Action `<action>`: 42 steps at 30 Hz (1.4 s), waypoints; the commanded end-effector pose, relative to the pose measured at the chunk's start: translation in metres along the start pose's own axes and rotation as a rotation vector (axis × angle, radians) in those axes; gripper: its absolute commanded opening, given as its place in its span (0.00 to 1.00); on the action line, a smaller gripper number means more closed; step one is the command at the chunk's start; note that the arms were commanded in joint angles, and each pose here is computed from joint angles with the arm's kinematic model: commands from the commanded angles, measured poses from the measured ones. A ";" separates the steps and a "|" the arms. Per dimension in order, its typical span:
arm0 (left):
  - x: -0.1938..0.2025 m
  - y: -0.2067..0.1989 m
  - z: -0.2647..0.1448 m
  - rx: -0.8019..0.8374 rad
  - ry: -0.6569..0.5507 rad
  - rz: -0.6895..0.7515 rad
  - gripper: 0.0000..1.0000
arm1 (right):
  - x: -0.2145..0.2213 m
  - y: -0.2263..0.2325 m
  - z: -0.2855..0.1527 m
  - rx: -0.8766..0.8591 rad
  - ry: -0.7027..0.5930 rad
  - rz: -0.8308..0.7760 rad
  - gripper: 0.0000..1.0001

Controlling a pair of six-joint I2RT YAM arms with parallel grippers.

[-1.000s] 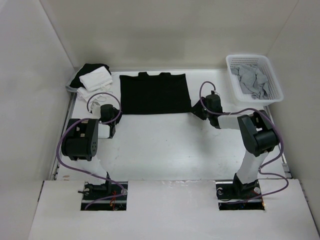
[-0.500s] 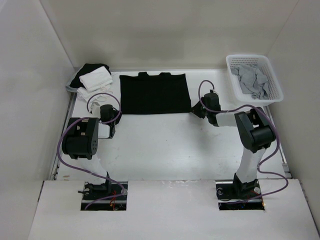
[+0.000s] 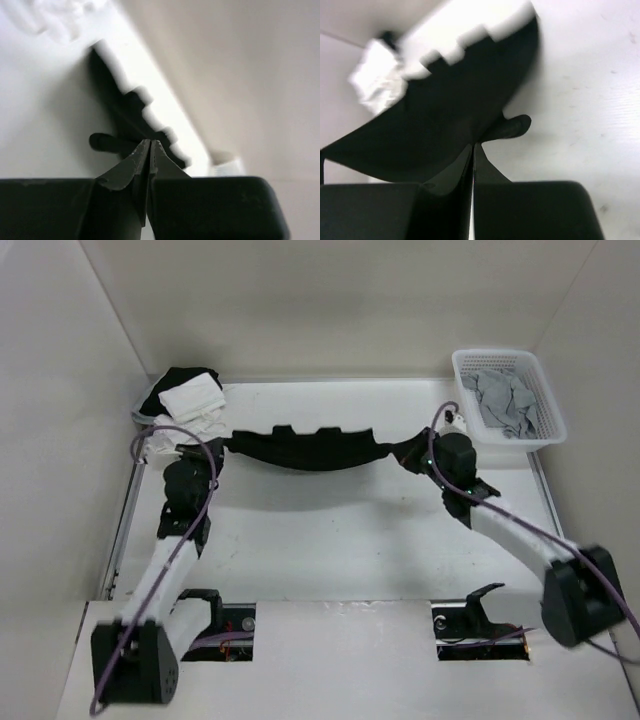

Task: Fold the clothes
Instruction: Fold the tank top

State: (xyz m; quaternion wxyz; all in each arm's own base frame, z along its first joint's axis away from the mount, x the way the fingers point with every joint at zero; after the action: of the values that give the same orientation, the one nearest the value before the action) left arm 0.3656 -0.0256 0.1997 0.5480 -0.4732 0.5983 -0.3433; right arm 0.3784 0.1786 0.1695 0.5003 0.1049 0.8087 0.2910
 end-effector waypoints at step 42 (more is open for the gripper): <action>0.038 0.023 0.140 -0.200 0.110 0.177 0.00 | -0.079 -0.037 0.111 0.082 0.063 -0.016 0.03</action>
State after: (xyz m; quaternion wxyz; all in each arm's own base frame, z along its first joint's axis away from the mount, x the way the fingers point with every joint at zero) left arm 0.4852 -0.0453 0.1014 0.4448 -0.4601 0.7334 -0.2293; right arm 0.5002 0.1510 0.1256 0.4230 0.1255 0.8677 0.2291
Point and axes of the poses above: each gripper's point midway between its finger pads, its own z axis out along the fingers, its own y axis along the line the jaws close on, x = y × z, the point moved 1 cm from there along -z, back along the fingers, and after that the axes turned 9 degrees about -z, right-handed, at the moved point
